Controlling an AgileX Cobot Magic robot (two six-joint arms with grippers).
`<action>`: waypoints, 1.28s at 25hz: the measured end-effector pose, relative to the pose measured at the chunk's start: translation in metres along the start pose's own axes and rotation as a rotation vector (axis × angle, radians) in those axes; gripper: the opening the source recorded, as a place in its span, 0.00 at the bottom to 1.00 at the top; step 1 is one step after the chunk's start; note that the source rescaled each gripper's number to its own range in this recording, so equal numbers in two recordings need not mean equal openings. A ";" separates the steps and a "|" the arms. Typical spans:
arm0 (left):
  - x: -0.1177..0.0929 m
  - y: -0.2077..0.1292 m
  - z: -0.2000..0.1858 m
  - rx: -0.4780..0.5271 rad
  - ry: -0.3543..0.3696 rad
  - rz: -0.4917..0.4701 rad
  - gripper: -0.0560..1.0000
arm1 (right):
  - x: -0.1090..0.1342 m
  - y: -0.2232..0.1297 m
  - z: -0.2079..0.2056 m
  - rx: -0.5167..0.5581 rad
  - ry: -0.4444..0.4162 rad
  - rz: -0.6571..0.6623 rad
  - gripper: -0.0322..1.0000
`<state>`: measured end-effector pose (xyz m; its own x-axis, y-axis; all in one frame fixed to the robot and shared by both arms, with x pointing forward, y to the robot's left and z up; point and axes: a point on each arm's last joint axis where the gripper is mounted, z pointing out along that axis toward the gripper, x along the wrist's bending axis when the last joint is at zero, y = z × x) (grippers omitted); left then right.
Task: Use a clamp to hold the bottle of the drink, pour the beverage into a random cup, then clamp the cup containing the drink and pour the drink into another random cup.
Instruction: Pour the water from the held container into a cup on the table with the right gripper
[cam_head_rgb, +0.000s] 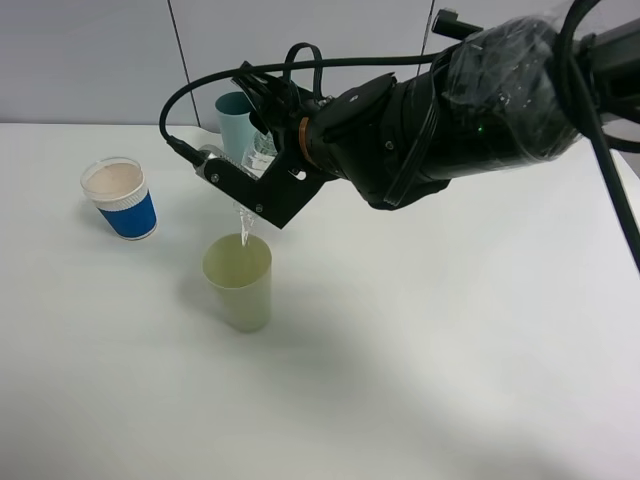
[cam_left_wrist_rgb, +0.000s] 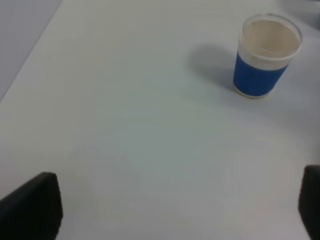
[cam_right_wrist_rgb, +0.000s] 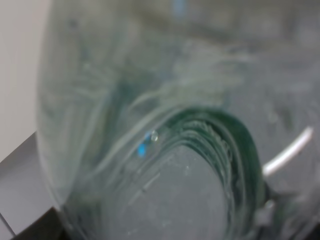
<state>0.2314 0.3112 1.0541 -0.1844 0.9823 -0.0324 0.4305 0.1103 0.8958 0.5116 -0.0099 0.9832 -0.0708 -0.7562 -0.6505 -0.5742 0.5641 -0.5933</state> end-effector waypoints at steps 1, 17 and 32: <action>0.000 0.000 0.000 0.000 0.000 0.000 0.87 | 0.000 0.000 0.000 0.002 0.001 0.000 0.03; 0.000 0.000 0.000 0.000 0.000 0.000 0.87 | 0.005 0.010 0.007 0.014 0.030 -0.023 0.03; 0.000 0.000 0.000 0.000 0.000 0.000 0.87 | -0.002 0.015 0.003 0.034 0.017 -0.083 0.03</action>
<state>0.2314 0.3112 1.0541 -0.1844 0.9823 -0.0324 0.4305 0.1103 0.8958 0.5056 0.0007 0.9741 -0.0380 -0.8065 -0.5900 -0.5503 0.5097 -0.6613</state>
